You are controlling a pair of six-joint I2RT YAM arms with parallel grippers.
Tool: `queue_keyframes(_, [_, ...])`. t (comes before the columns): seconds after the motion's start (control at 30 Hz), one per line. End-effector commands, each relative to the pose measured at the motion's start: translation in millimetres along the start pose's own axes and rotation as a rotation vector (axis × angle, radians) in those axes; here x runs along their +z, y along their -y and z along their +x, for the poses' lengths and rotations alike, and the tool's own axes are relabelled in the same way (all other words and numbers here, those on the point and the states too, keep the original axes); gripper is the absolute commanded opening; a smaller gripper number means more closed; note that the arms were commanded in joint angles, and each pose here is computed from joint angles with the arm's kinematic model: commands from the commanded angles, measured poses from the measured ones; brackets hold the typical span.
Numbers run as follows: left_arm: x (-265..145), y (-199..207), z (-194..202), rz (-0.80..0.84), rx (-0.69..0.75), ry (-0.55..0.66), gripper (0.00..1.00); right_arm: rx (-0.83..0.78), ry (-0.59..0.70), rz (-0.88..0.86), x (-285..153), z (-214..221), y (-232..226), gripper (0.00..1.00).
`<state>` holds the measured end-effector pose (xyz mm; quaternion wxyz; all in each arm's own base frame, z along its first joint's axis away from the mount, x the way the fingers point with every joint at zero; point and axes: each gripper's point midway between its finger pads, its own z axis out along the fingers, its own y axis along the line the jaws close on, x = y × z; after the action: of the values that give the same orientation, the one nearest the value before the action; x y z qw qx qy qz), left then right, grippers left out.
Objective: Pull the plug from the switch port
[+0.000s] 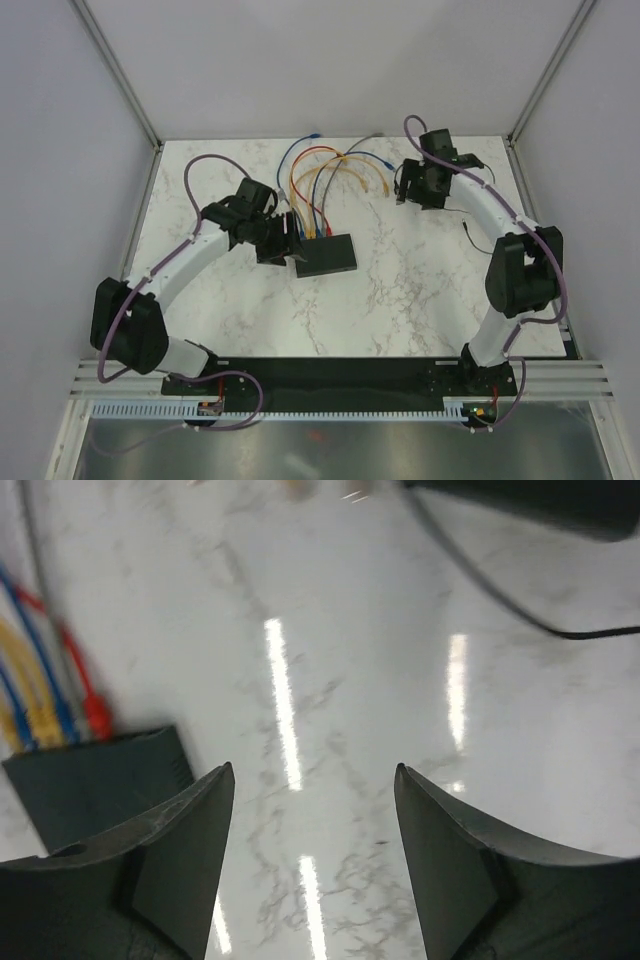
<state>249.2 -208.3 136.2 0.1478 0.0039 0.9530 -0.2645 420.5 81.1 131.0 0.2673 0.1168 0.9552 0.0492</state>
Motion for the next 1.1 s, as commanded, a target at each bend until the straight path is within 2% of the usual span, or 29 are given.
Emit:
queue_keyframes(0.0, [8, -6, -25, -0.030, -0.029, 0.018, 0.69, -0.076, -0.114, -0.334, 10, 44, -76, 0.73])
queue_keyframes(0.03, [8, -9, -32, -0.034, -0.042, 0.028, 0.69, -0.090, -0.129, -0.363, 18, 52, -88, 0.72])
queue_keyframes(0.07, [15, -12, -53, -0.038, -0.045, 0.098, 0.81, -0.096, -0.167, -0.418, 19, 62, -97, 0.72])
queue_keyframes(0.1, [15, -1, -48, 0.047, -0.059, 0.048, 0.81, -0.118, -0.179, -0.453, 22, 67, -105, 0.71])
queue_keyframes(0.13, [16, -11, -54, 0.041, -0.095, 0.054, 0.81, -0.141, -0.211, -0.469, 29, 79, -112, 0.70])
queue_keyframes(0.23, [29, -28, -56, 0.038, -0.169, 0.016, 0.78, -0.195, -0.266, -0.509, 39, 98, -124, 0.66])
queue_keyframes(0.3, [41, -26, -61, 0.073, -0.154, 0.005, 0.76, -0.194, -0.286, -0.525, 44, 105, -126, 0.63])
queue_keyframes(0.43, [57, -27, -67, 0.094, -0.159, -0.016, 0.72, -0.184, -0.320, -0.572, 51, 117, -135, 0.48])
queue_keyframes(0.67, [79, -38, -62, 0.066, -0.201, -0.068, 0.66, -0.195, -0.383, -0.573, 60, 147, -135, 0.38])
queue_keyframes(0.9, [87, -52, -46, 0.028, -0.222, -0.100, 0.64, -0.184, -0.435, -0.628, 49, 180, -139, 0.26])
queue_keyframes(0.97, [89, -52, -40, 0.034, -0.224, -0.118, 0.63, -0.185, -0.462, -0.630, 45, 195, -136, 0.25])
queue_keyframes(1.07, [90, -52, -32, 0.032, -0.217, -0.130, 0.62, -0.177, -0.481, -0.634, 35, 212, -136, 0.17])
